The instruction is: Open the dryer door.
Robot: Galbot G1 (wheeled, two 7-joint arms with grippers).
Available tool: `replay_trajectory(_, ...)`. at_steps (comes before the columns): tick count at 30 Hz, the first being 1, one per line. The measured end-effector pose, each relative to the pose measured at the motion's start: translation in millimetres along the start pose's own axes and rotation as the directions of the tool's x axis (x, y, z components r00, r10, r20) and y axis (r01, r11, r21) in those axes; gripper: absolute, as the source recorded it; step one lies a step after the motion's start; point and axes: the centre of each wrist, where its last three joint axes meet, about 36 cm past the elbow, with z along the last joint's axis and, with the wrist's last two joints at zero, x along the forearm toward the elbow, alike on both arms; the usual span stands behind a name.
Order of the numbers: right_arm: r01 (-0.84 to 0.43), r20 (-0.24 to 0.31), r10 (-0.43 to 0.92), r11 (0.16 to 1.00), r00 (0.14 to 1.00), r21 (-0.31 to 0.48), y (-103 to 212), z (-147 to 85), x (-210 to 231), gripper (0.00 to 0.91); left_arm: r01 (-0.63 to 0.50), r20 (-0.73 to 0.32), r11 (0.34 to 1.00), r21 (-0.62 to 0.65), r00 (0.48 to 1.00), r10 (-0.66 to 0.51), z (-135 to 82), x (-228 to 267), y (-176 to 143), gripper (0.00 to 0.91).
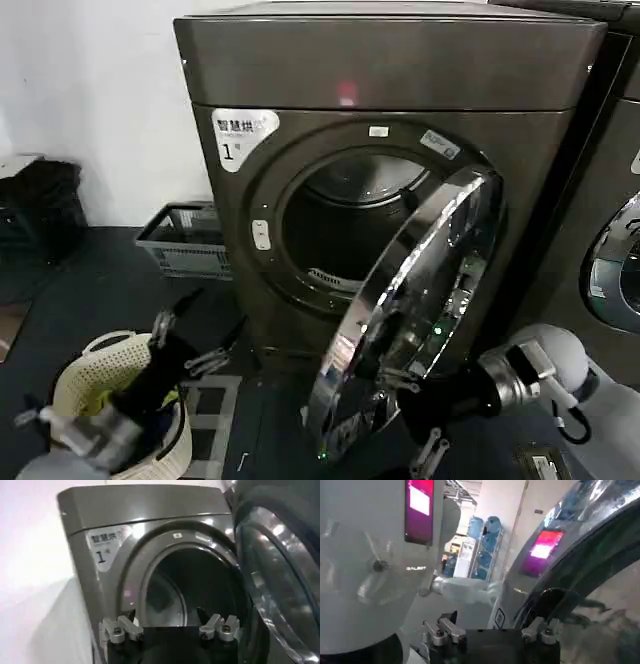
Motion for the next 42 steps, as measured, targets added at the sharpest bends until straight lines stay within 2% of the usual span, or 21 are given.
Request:
replay_trajectory(16, -0.275, -0.014, 0.275, 0.961, 0.961, 0.012, 30, 1, 62, 0.907, -0.196, 0.073, 0.981, 0.012, 0.978, 0.194, 14, -97, -5, 0.907)
replay_trajectory(22, -0.366, -0.023, 0.367, 0.93, 0.93, 0.034, 61, -3, 84, 0.907, -0.272, 0.112, 0.962, 0.004, 0.956, 0.269, 12, -132, -17, 0.907)
replay_trajectory(27, -0.472, -0.015, 0.474, 0.879, 0.88, 0.062, 102, -13, 105, 0.907, -0.334, 0.152, 0.943, 0.005, 0.932, 0.329, 8, -155, -34, 0.907)
replay_trajectory(34, -0.659, -0.013, 0.665, 0.742, 0.746, 0.121, 180, -33, 132, 0.907, -0.402, 0.194, 0.915, 0.017, 0.899, 0.392, 7, -175, -61, 0.907)
replay_trajectory(40, -0.814, -0.008, 0.84, 0.527, 0.542, 0.242, 259, -61, 143, 0.907, -0.448, 0.235, 0.894, 0.031, 0.872, 0.429, 6, -187, -84, 0.907)
replay_trajectory(42, -0.85, -0.008, 0.892, 0.433, 0.451, 0.299, 288, -71, 141, 0.907, -0.461, 0.245, 0.887, 0.035, 0.864, 0.44, 6, -191, -91, 0.907)
